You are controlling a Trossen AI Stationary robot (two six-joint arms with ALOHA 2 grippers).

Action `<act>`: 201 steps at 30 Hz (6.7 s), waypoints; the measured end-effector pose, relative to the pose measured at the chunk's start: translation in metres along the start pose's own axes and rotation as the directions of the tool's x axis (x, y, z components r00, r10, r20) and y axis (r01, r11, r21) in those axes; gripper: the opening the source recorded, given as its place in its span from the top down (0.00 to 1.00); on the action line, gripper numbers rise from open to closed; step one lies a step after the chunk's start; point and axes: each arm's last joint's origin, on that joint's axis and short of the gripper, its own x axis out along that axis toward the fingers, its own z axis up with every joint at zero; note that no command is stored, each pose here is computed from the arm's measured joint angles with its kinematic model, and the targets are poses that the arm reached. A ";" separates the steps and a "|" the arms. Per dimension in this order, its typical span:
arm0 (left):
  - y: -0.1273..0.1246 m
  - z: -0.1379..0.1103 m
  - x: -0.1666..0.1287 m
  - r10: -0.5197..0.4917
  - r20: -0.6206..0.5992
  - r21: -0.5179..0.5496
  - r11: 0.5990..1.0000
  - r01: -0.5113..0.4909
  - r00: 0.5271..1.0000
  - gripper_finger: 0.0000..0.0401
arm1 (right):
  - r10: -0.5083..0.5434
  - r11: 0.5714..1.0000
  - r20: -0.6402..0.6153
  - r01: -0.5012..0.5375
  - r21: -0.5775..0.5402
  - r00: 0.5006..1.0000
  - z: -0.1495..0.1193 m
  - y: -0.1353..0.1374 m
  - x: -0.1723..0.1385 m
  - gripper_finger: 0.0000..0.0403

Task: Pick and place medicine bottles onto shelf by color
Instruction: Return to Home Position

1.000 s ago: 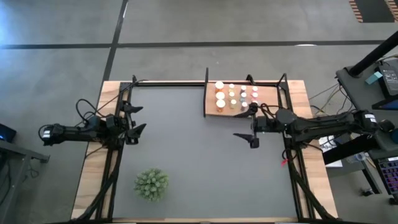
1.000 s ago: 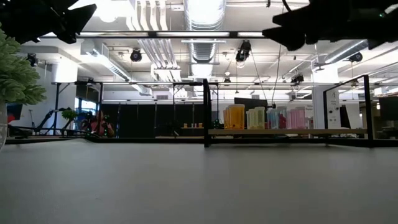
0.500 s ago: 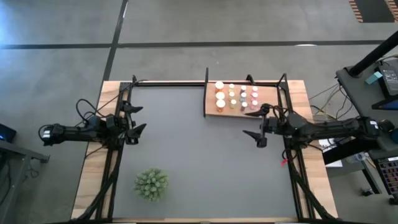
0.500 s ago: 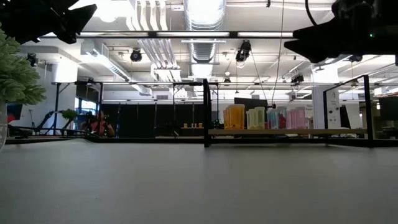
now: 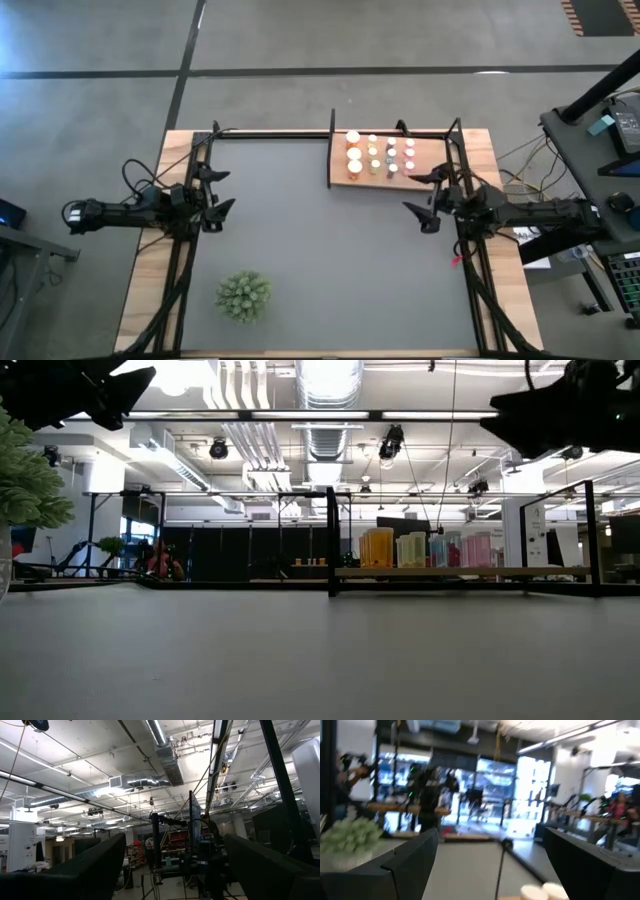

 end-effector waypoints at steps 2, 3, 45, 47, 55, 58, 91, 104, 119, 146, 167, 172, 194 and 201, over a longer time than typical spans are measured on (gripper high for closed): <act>0.000 0.000 0.000 0.000 0.000 0.000 1.000 0.000 1.000 0.20 | -0.033 0.999 0.000 0.033 0.002 0.999 0.001 -0.001 -0.001 0.13; 0.000 0.000 0.000 0.000 0.000 0.000 1.000 0.000 1.000 0.20 | -0.047 0.999 -0.001 0.047 0.002 0.999 0.001 -0.002 -0.001 0.13; 0.000 0.000 0.000 0.000 -0.001 0.000 1.000 0.000 1.000 0.20 | -0.066 0.998 -0.006 0.066 0.003 0.998 0.002 -0.004 -0.018 0.13; 0.000 0.000 0.000 0.000 -0.001 0.000 1.000 0.000 1.000 0.20 | -0.066 0.998 -0.006 0.066 0.003 0.998 0.002 -0.004 -0.018 0.13; 0.002 0.000 0.000 0.064 -0.016 0.001 0.998 -0.064 0.998 0.20 | -0.066 0.998 -0.006 0.066 0.003 0.998 0.002 -0.004 -0.018 0.13; 0.003 -0.001 0.000 0.114 -0.028 0.002 0.994 -0.114 0.993 0.20 | -0.066 0.998 -0.006 0.066 0.003 0.998 0.002 -0.004 -0.018 0.13; 0.001 -0.032 -0.006 0.192 -0.355 0.127 0.979 -0.156 0.915 0.20 | -0.066 0.998 -0.006 0.066 0.003 0.998 0.001 -0.004 -0.018 0.13; 0.000 -0.033 -0.006 0.190 -0.366 0.131 0.980 -0.151 0.911 0.20 | -0.063 0.998 -0.022 0.063 0.000 0.998 0.000 -0.004 -0.017 0.13; 0.001 -0.033 -0.006 0.190 -0.365 0.131 0.980 -0.152 0.911 0.20 | -0.059 0.998 -0.040 0.059 -0.004 0.997 -0.002 -0.003 -0.016 0.13; 0.000 -0.033 -0.006 0.189 -0.365 0.131 0.980 -0.151 0.912 0.20 | -0.059 0.998 -0.040 0.059 -0.004 0.997 -0.002 -0.003 -0.016 0.13; 0.001 -0.033 -0.006 0.190 -0.365 0.131 0.980 -0.151 0.912 0.20 | -0.059 0.998 -0.040 0.059 -0.004 0.997 -0.002 -0.003 -0.016 0.13; 0.001 -0.033 -0.006 0.190 -0.365 0.131 0.980 -0.151 0.912 0.20 | -0.059 0.998 -0.040 0.059 -0.004 0.997 -0.002 -0.003 -0.016 0.13; 0.001 -0.033 -0.006 0.190 -0.365 0.131 0.980 -0.151 0.912 0.20 | -0.059 0.998 -0.040 0.059 -0.004 0.997 -0.002 -0.003 -0.016 0.13; 0.001 -0.033 -0.006 0.190 -0.365 0.131 0.980 -0.151 0.912 0.20 | -0.059 0.998 -0.040 0.059 -0.003 0.997 -0.002 -0.003 -0.016 0.13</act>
